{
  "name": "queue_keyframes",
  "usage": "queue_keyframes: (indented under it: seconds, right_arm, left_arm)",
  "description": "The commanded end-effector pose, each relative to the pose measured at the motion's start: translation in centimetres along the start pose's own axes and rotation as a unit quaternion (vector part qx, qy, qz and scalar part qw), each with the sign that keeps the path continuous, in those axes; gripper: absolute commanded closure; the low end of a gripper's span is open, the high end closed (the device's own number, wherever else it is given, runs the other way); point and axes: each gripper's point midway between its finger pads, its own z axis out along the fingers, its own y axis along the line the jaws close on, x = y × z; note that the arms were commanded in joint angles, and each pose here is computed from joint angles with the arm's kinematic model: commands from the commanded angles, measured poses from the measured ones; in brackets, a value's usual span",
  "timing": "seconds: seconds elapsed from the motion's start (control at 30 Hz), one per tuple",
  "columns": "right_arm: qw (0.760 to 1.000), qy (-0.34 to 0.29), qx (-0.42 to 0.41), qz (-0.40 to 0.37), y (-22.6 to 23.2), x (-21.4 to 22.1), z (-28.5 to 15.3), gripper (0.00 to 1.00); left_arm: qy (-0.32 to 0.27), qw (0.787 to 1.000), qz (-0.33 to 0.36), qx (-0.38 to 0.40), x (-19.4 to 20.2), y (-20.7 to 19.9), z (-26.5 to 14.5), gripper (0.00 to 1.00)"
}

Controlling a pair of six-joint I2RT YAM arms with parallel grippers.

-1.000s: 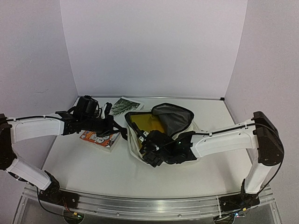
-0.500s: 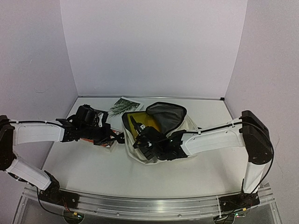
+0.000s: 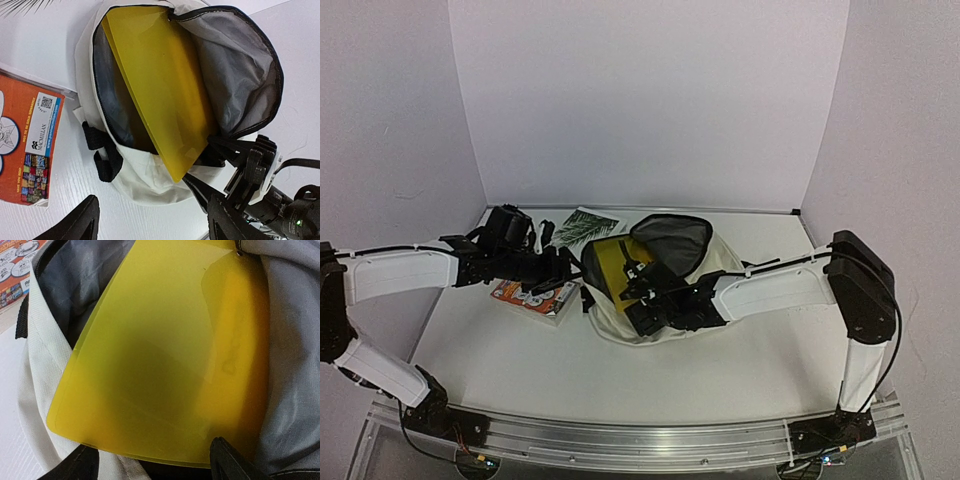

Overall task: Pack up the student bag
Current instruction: Adjust the student bag at the center of the board.

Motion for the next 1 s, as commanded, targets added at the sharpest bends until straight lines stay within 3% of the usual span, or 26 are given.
queue_keyframes:
  seconds: [0.0,0.17,0.3,0.7,0.97]
  right_arm:
    - [0.999,-0.01,-0.006,0.033,-0.6,-0.6,-0.3,0.29]
    - [0.999,-0.013,0.006,0.045,-1.2,-0.6,-0.4,0.32]
    - [0.999,-0.016,0.0,0.048,-1.0,-0.9,-0.5,0.32]
    - [0.999,-0.023,-0.002,0.046,-0.8,-1.2,-0.4,0.33]
    - [0.998,-0.025,0.004,0.055,-0.9,-1.3,-0.1,0.33]
  left_arm:
    - [0.01,1.0,0.018,-0.003,-0.8,-1.1,1.5,0.25]
    - [0.013,0.994,-0.04,-0.105,-1.3,2.2,3.4,0.23]
    - [0.005,0.991,-0.054,-0.126,-1.4,3.0,4.3,0.2]
    - [0.035,0.98,-0.035,-0.192,-0.9,5.2,7.8,0.16]
    - [0.062,0.975,-0.013,-0.213,0.2,4.9,8.7,0.2]
